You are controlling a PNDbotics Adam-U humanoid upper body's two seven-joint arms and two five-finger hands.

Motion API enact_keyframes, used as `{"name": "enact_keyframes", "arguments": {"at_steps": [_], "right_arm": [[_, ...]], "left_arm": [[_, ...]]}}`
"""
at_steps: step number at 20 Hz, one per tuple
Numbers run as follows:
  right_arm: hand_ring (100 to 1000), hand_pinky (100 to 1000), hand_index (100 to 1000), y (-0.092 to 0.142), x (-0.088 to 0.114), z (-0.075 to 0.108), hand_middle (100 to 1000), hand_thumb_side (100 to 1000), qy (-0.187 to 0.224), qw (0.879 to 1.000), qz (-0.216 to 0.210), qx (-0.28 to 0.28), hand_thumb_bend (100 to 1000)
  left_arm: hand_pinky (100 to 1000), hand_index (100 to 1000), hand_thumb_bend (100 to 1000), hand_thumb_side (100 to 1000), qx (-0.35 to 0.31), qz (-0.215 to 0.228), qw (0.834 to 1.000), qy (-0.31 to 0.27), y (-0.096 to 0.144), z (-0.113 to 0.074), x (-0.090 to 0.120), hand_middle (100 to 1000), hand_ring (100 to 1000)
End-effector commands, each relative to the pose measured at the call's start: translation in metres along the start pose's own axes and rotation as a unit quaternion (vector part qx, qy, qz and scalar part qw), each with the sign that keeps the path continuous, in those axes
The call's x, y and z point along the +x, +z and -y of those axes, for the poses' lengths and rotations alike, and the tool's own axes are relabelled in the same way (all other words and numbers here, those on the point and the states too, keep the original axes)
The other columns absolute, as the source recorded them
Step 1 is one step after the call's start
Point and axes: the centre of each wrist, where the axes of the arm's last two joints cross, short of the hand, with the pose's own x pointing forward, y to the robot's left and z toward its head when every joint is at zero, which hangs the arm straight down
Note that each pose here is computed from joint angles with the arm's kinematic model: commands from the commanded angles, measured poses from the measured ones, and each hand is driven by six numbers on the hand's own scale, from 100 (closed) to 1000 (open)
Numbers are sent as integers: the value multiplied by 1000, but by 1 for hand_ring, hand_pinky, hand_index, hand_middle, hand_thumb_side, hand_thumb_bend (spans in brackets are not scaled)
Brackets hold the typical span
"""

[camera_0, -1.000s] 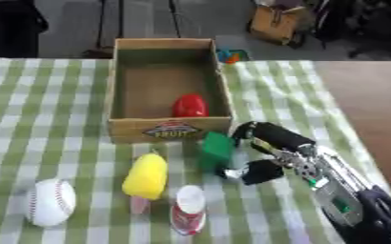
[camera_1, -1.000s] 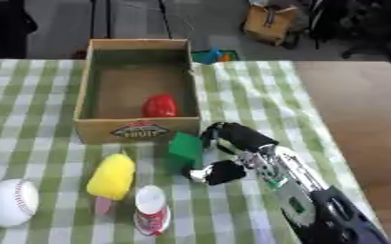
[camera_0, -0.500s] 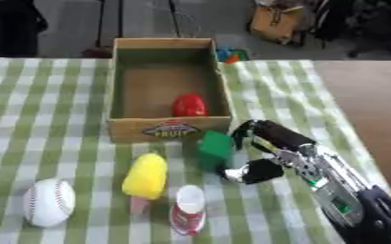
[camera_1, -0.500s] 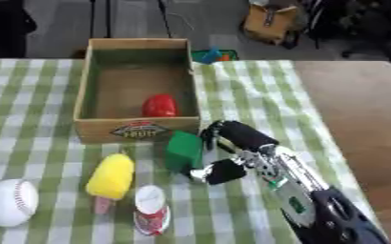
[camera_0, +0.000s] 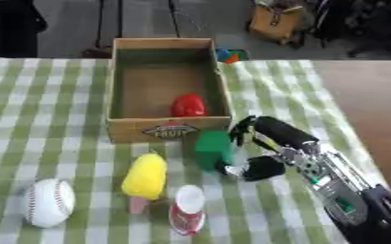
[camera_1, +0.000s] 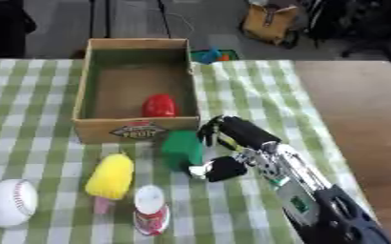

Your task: Pick up objects on the table and place them in the box.

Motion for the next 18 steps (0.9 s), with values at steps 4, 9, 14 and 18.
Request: {"name": "enact_keyframes", "arguments": {"at_steps": [4,9,14,18], "right_arm": [[832,843,572,10,8,24,522,685,7,999,21,-28,419],[818,825,548,15,13,30,503,677,-3,999,27,-39,407],[810,817,534,17,17,36,491,670,-5,998,33,-47,396],[803,810,521,18,20,41,479,664,-5,998,38,-56,384]], "left_arm": [[553,627,135,958,-2,9,1000,-2,-3,-2,4,579,539],[553,627,132,954,-4,7,1000,-2,-2,-2,4,579,539],[554,628,131,955,-7,5,1000,-2,-2,-2,4,580,539],[554,628,130,955,-10,5,1000,-2,-2,-2,4,581,540]]}}
